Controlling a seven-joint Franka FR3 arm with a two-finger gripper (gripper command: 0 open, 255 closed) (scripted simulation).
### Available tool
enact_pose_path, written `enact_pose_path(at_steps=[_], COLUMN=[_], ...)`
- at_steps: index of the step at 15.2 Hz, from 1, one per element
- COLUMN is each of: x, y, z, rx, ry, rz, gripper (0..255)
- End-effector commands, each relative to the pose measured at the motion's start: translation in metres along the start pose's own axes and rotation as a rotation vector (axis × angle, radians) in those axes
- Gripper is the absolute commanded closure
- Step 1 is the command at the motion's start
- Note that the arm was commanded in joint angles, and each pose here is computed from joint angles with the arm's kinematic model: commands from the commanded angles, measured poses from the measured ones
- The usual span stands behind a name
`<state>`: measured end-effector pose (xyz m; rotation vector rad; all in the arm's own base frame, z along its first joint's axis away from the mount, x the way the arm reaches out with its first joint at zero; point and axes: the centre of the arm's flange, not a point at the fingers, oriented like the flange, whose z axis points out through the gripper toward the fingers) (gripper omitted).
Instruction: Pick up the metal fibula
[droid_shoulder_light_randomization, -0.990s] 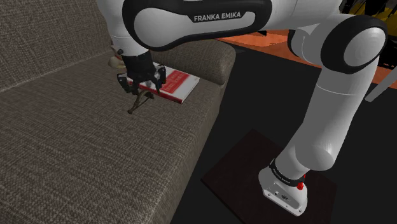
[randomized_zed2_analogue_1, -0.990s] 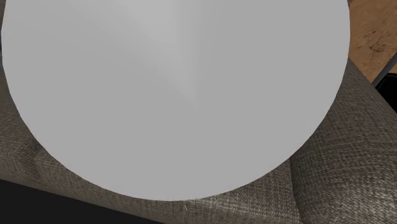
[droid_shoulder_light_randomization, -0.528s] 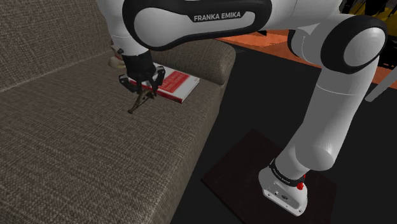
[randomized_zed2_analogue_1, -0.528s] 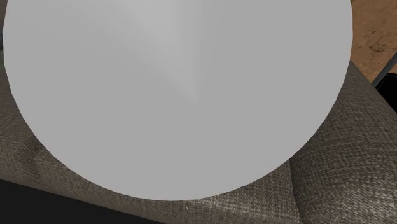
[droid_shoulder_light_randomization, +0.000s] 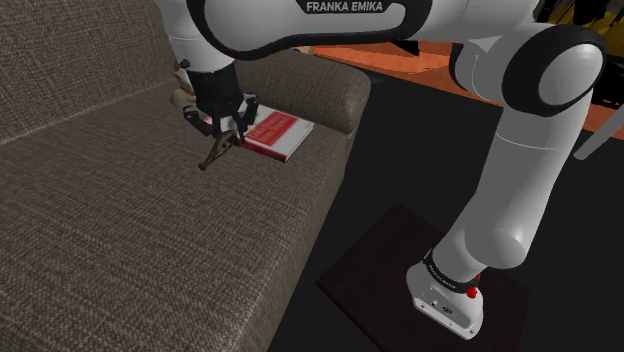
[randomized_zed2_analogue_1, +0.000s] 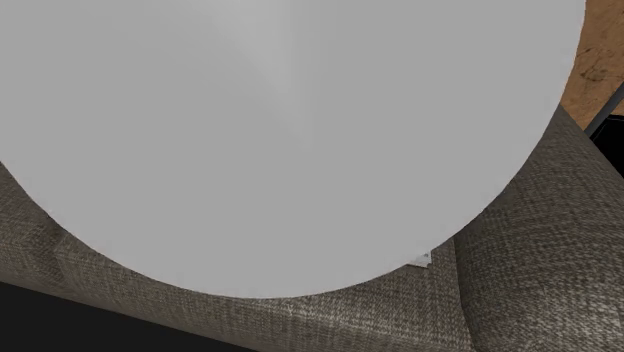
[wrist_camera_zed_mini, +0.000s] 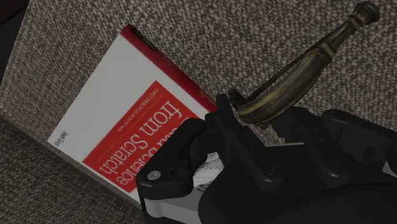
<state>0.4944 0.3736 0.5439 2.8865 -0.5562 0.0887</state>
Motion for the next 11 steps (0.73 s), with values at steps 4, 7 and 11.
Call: enact_pose_path(at_steps=[4,7,11], x=[0.003,0.004,0.005], y=[0.007,0.01,0.012], z=[-0.026,-0.042,-0.053], rx=[0.0,0.0,0.0], ry=[0.0,0.0,0.0], rz=[0.0,0.0,0.0], gripper=[255,255,255])
